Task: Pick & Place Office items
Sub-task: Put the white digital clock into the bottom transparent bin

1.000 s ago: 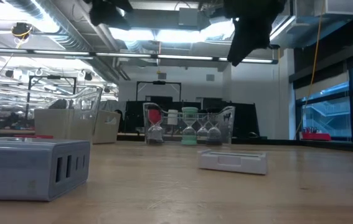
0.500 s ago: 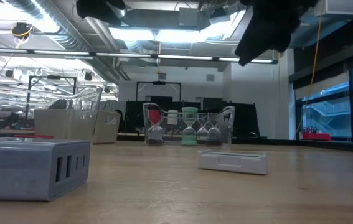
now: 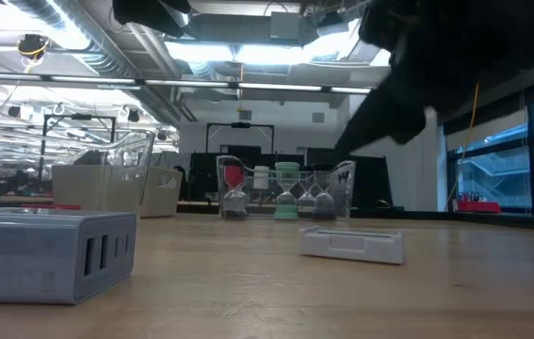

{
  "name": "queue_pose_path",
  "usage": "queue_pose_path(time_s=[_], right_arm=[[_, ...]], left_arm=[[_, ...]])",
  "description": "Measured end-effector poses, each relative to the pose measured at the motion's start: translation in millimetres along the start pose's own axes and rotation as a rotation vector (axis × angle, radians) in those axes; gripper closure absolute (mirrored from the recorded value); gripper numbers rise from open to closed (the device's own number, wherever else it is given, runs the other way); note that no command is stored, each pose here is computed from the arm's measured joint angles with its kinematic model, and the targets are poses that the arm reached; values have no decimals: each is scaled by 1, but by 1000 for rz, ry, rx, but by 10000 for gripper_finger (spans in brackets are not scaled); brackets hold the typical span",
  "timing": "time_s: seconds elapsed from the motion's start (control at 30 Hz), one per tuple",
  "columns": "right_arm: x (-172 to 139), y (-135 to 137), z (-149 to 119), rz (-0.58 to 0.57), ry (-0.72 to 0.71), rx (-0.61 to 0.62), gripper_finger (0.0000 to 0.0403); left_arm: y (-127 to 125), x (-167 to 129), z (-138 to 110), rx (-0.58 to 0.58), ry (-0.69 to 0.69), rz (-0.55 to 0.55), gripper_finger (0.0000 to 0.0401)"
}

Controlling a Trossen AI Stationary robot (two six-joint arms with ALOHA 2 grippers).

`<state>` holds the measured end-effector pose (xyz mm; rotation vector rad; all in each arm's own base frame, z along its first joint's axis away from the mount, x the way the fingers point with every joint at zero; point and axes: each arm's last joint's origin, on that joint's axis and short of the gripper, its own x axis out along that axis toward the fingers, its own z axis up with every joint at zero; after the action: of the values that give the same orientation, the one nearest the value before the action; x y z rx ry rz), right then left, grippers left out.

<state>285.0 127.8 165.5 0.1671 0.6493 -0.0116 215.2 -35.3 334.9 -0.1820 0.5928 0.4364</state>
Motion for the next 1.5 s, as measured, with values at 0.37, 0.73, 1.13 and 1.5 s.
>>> queue_pose_path(time_s=[0.37, 0.73, 1.13, 1.5], right_arm=[[47, 13, -25, 161, 24, -172, 83], [44, 38, -34, 65, -25, -204, 83], [43, 28, -48, -90, 90, -65, 83], [44, 34, -40, -30, 77, 12, 83]], left_arm=[[0, 0, 0, -39, 4, -2, 120], [0, 0, 0, -62, 5, -3, 120], [0, 0, 0, -61, 5, -3, 120], [0, 0, 0, -58, 3, 2, 120]])
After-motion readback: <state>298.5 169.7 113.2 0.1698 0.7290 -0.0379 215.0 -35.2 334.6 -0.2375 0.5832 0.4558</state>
